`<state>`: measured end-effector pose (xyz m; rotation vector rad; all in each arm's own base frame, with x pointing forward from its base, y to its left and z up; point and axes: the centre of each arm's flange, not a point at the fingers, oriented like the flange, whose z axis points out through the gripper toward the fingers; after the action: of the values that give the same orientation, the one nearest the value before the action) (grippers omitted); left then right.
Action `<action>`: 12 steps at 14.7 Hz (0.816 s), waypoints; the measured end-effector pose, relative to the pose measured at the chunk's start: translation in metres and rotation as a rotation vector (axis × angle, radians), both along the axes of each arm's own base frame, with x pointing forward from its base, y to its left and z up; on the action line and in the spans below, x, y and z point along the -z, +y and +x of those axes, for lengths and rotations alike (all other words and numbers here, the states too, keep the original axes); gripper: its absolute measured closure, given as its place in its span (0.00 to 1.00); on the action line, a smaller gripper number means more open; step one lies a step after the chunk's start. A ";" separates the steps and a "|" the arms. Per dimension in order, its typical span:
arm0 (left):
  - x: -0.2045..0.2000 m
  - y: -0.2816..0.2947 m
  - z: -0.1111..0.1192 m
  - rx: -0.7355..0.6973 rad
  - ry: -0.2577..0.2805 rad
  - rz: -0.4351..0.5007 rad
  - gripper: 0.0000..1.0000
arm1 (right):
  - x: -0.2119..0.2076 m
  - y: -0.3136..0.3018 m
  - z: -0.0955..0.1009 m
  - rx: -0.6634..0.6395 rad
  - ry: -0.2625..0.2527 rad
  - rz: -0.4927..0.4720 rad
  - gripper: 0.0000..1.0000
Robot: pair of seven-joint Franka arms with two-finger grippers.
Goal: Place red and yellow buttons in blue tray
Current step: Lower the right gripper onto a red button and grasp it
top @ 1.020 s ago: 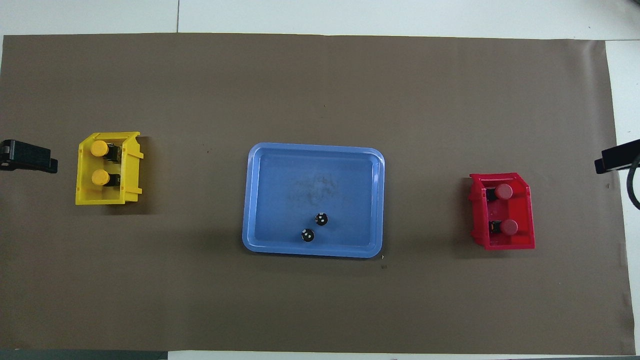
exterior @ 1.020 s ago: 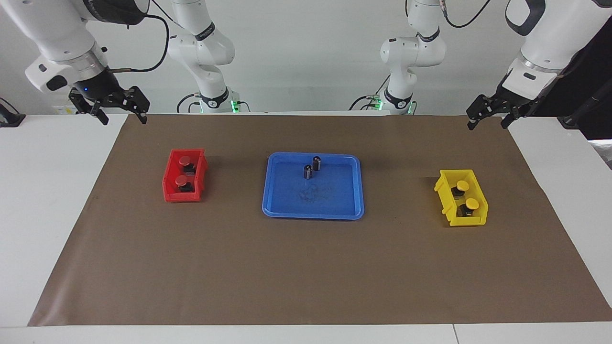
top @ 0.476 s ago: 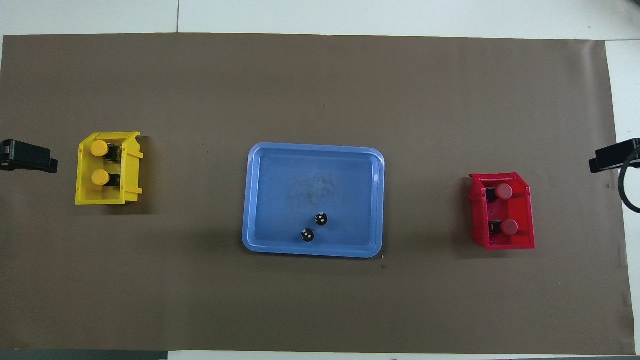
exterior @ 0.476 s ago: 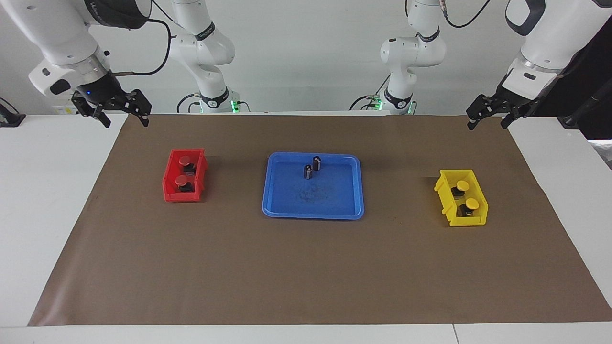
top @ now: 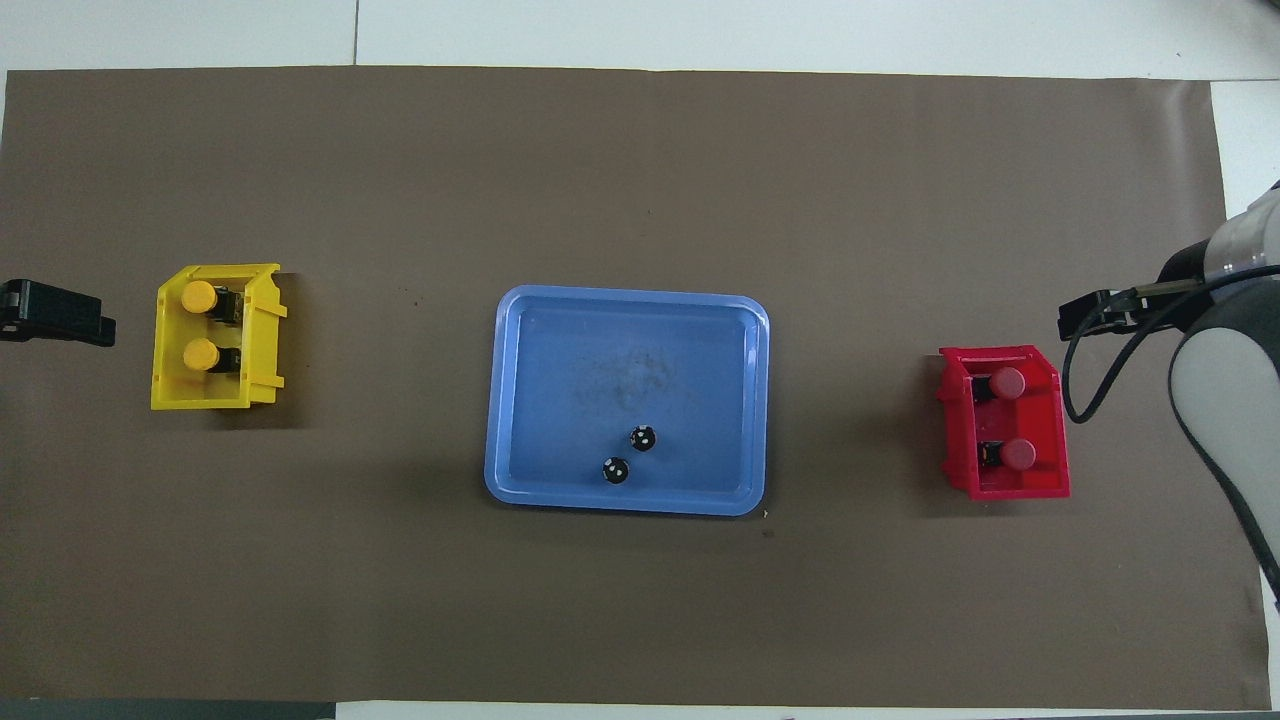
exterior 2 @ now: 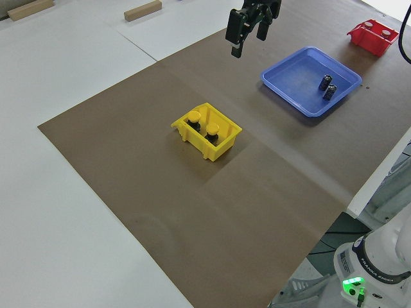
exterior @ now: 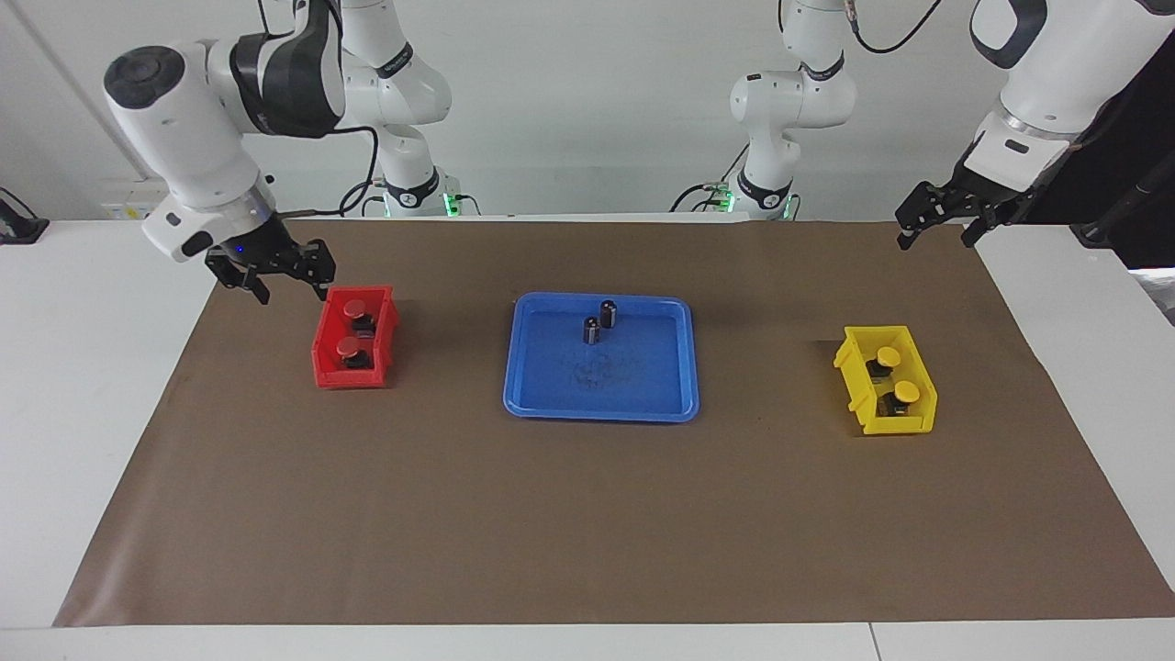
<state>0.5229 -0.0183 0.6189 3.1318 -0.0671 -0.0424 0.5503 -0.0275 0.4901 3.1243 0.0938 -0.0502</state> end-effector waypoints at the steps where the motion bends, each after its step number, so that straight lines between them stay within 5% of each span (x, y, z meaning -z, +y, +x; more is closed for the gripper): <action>1: 0.000 0.000 0.000 0.000 0.000 0.000 0.00 | 0.020 -0.001 0.000 0.001 -0.004 0.000 0.21; 5: 0.000 0.000 0.000 0.000 0.000 0.000 0.00 | 0.085 0.000 -0.011 0.000 -0.021 0.001 0.22; 12: 0.000 0.000 0.000 0.000 0.000 0.000 0.00 | 0.120 0.001 -0.025 0.004 -0.026 0.008 0.32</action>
<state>0.5229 -0.0183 0.6189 3.1318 -0.0671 -0.0425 0.5251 -0.0267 0.3699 3.1321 0.0871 -0.0085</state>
